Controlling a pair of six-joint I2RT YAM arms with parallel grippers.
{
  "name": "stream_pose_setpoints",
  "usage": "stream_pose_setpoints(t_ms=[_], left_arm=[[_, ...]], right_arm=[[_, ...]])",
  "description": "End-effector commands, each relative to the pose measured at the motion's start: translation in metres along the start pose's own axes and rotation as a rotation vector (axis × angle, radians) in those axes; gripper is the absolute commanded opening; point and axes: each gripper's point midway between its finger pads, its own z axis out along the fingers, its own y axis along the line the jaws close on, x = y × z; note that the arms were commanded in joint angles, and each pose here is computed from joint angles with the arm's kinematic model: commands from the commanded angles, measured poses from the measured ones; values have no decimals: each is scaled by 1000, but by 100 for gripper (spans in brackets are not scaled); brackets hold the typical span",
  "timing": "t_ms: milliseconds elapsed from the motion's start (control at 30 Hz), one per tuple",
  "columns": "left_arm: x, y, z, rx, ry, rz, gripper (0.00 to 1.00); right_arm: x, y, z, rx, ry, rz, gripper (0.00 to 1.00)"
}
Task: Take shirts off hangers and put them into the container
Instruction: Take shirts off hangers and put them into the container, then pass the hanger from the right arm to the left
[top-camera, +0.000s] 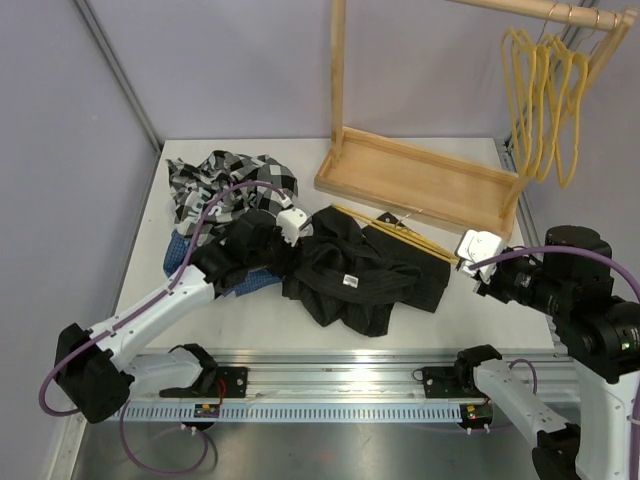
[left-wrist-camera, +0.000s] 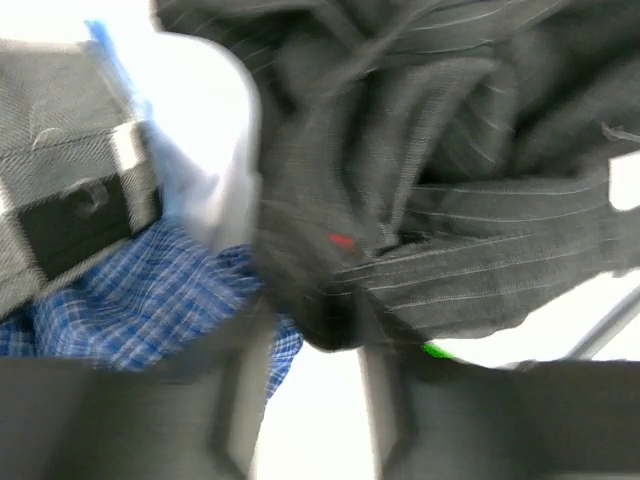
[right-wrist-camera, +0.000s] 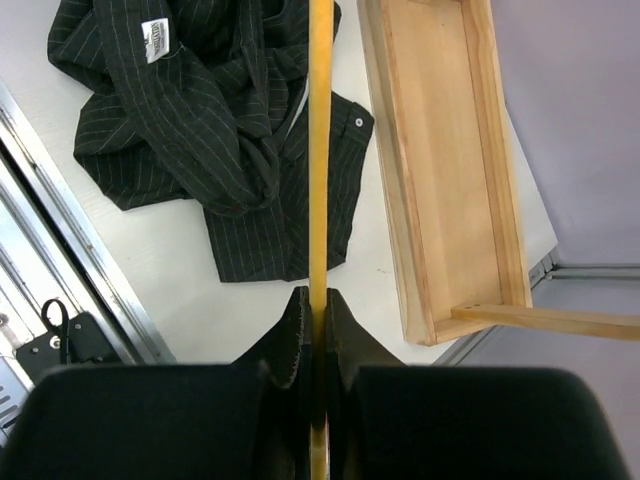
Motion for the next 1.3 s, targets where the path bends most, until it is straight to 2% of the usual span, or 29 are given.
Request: stream_pose_setpoints(t_ms=[0, 33, 67, 167, 300, 467, 800, 1033, 1267], left_arm=[[-40, -38, -26, 233, -184, 124, 75], [-45, -46, -32, 277, -218, 150, 92], [-51, -53, -40, 319, -257, 195, 99], [-63, -77, -78, 450, -389, 323, 99], [-69, -78, -121, 416, -549, 506, 99], [-62, -82, -133, 409, -662, 688, 99], [-79, -87, -131, 446, -657, 725, 98], [-81, -94, -132, 502, -639, 713, 87], [-92, -88, -144, 436, -705, 693, 91]], right_arm=[[10, 14, 7, -79, 38, 44, 0], [12, 13, 13, -84, 43, 44, 0], [18, 15, 20, -104, 60, 49, 0], [19, 18, 27, -139, 55, 46, 0], [11, 25, 30, -208, 16, 29, 0], [-2, 42, 38, -356, -73, -30, 0], [-26, 59, 34, -535, -177, -35, 0], [-30, 65, 33, -573, -212, -33, 0], [-27, 69, 35, -584, -210, -29, 0]])
